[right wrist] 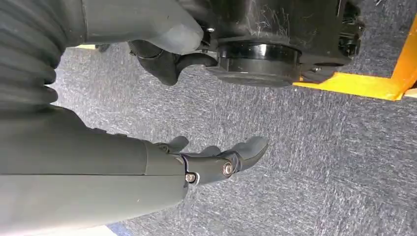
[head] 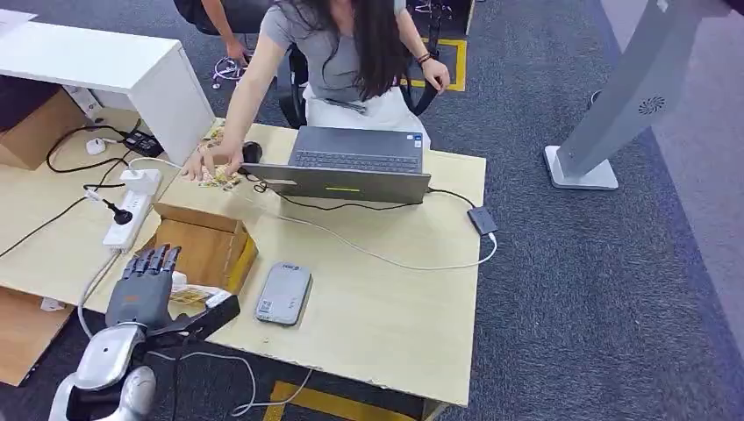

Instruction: Pass the card to the sensor for recognition and then transmit it.

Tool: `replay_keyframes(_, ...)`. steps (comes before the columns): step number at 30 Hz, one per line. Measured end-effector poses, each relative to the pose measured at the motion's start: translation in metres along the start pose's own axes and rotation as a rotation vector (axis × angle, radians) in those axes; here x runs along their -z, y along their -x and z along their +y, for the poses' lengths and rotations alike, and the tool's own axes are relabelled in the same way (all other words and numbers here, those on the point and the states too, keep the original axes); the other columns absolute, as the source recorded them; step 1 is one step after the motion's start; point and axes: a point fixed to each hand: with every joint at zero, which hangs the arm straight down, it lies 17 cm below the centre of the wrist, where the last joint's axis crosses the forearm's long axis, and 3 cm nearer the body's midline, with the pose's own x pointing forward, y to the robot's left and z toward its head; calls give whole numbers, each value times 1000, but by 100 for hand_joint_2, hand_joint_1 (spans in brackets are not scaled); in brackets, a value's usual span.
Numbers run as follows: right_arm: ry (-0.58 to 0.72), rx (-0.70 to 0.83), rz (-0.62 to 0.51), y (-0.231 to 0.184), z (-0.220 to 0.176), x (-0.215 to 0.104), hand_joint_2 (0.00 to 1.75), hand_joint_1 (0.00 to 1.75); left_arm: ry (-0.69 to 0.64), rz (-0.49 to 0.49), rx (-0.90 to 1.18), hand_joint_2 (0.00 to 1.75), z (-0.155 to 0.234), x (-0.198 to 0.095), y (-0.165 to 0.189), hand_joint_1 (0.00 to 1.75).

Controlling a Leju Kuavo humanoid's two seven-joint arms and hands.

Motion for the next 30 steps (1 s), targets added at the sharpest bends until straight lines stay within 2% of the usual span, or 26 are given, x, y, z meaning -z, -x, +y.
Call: replay_keyframes(30,10,9,2,1,-3,1,175,0,-15,-60,-45,175,3,0,-13,175)
